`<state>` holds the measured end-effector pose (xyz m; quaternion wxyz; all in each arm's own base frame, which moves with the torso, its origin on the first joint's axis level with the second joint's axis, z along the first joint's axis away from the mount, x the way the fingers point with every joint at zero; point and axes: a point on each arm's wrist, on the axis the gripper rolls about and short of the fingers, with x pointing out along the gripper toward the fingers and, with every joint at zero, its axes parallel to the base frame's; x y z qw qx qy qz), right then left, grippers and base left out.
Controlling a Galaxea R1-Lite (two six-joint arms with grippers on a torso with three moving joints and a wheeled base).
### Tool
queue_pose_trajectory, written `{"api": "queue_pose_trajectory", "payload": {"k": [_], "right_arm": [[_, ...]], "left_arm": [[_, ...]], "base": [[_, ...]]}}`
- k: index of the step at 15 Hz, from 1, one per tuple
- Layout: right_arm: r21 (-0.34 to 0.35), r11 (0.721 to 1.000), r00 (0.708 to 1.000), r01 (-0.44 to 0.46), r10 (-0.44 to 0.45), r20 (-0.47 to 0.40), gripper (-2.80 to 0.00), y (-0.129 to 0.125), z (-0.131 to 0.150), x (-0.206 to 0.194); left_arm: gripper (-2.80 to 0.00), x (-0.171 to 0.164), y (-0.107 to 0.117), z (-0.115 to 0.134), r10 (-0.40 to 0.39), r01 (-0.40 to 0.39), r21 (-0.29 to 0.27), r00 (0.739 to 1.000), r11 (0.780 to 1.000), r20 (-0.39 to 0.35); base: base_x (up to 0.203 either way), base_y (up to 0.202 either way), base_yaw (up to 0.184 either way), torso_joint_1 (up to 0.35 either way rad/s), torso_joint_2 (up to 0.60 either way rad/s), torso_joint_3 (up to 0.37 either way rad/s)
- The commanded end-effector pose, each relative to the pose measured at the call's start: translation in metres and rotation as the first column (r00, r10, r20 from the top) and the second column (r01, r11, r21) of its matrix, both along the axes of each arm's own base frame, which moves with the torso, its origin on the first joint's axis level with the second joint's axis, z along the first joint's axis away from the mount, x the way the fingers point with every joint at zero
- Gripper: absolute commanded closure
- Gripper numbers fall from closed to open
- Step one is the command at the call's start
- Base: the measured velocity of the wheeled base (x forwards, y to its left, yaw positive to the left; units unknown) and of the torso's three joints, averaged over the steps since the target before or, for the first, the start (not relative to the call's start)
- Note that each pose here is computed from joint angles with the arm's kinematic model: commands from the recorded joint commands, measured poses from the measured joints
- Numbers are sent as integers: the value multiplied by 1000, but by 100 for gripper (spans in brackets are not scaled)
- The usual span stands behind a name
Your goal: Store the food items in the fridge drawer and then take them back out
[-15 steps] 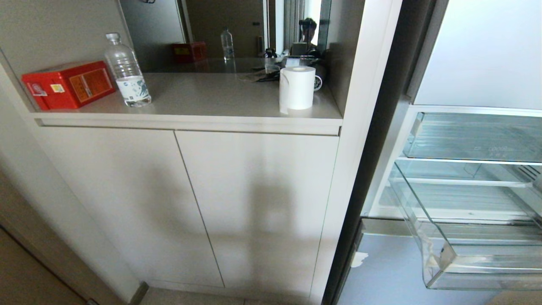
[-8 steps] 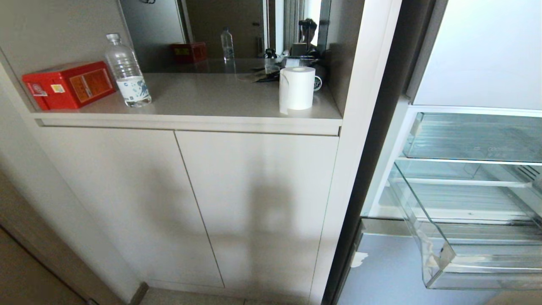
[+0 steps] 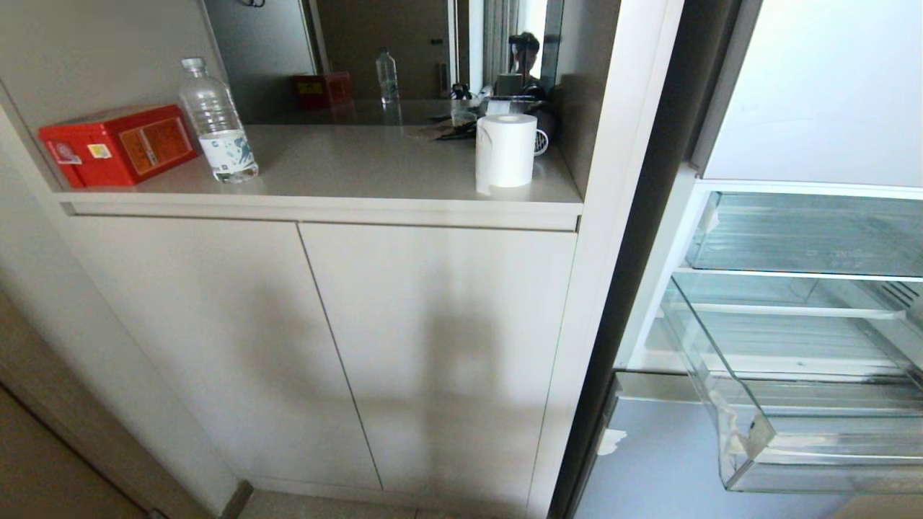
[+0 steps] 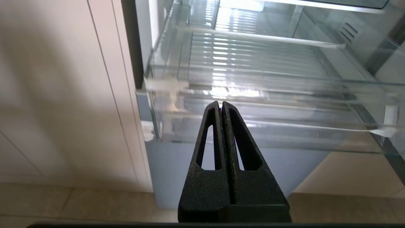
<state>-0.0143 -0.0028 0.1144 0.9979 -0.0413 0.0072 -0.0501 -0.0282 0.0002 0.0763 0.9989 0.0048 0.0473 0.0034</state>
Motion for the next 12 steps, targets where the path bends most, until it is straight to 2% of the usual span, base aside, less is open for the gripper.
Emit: {"api": "queue_pose_trajectory", "payload": {"k": [1, 3, 7, 12], "right_arm": [[-29, 1000, 999, 8, -7, 50, 0, 0, -18, -8], [-37, 999, 995, 15, -11, 98, 0, 0, -23, -12], [-24, 1000, 990, 5, -2, 139, 0, 0, -25, -10], [-4, 1000, 990, -6, 7, 144, 0, 1, -25, -10]], "left_arm": [[0, 0, 0, 0, 0, 0, 0, 1000, 1000, -2], [0, 0, 0, 0, 0, 0, 0, 1000, 1000, -3], [0, 0, 0, 0, 0, 0, 0, 1000, 1000, -2], [0, 0, 0, 0, 0, 0, 0, 1000, 1000, -2]], "base": [[0, 0, 0, 0, 0, 0], [0, 0, 0, 0, 0, 0], [0, 0, 0, 0, 0, 0], [0, 0, 0, 0, 0, 0]]}}
